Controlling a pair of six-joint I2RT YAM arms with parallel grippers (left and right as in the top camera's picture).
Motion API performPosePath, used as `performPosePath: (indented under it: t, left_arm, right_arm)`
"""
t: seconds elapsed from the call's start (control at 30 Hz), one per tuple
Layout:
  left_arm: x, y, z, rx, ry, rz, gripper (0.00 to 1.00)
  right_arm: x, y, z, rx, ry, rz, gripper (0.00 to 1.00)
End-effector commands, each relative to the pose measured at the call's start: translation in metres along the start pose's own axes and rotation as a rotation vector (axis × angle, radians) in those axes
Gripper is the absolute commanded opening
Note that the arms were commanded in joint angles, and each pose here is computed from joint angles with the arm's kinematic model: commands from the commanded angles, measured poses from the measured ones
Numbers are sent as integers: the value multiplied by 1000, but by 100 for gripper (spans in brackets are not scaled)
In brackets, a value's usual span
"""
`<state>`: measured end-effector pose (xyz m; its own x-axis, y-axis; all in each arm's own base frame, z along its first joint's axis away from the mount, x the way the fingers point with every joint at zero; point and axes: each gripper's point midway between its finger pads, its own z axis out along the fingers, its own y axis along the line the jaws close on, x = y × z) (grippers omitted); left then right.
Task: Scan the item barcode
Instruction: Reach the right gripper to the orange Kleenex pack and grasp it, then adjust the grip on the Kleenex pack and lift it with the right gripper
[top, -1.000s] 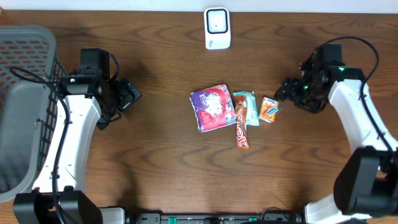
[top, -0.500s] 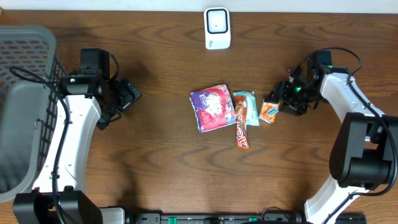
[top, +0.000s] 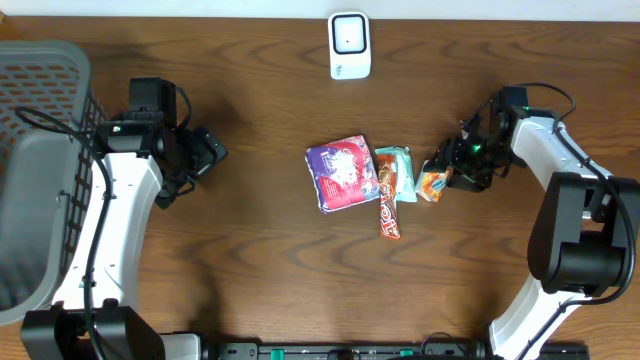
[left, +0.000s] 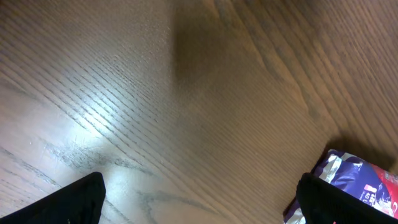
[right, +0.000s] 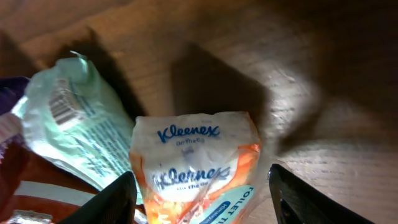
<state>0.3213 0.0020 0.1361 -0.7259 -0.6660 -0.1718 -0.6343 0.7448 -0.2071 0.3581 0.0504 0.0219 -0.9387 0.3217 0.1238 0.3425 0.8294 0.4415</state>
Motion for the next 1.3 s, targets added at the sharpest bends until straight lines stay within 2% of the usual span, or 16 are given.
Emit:
performPosePath:
  t: [0.0,0.13,0.4,0.57,0.9,1.0,1.07,1.27]
  left_arm:
    - [-2,3,-1,-8,-8,1,98]
    - [-2,3,-1,-8,-8,1,98]
    - [-2,3,-1,-8,-9,1,98]
    - [-2,3,-1,-8,-8,1,98]
    - [-2,3,-1,-8,-8,1,98]
    - [-2,3,-1,-8,-8,1,98]
    - [-2,3,-1,-8,-8,1,98]
    - [-2,3,-1,-8,-8,1,98]
  right_arm:
    - [0,-4,-1,36,5,0,62]
    - [6,-8,-4,54,27,15,56]
    - [6,-23,-48,259,11,26,57]
    - [8,-16,-75,358,5,-30,57]
    - [33,17,-55,384,81,-204,60]
    - [30,24,-50,437,43,-242,63]
    - [24,20,-51,517,-16,-201,64]
    - [16,26,-51,603,-110,-179,55]
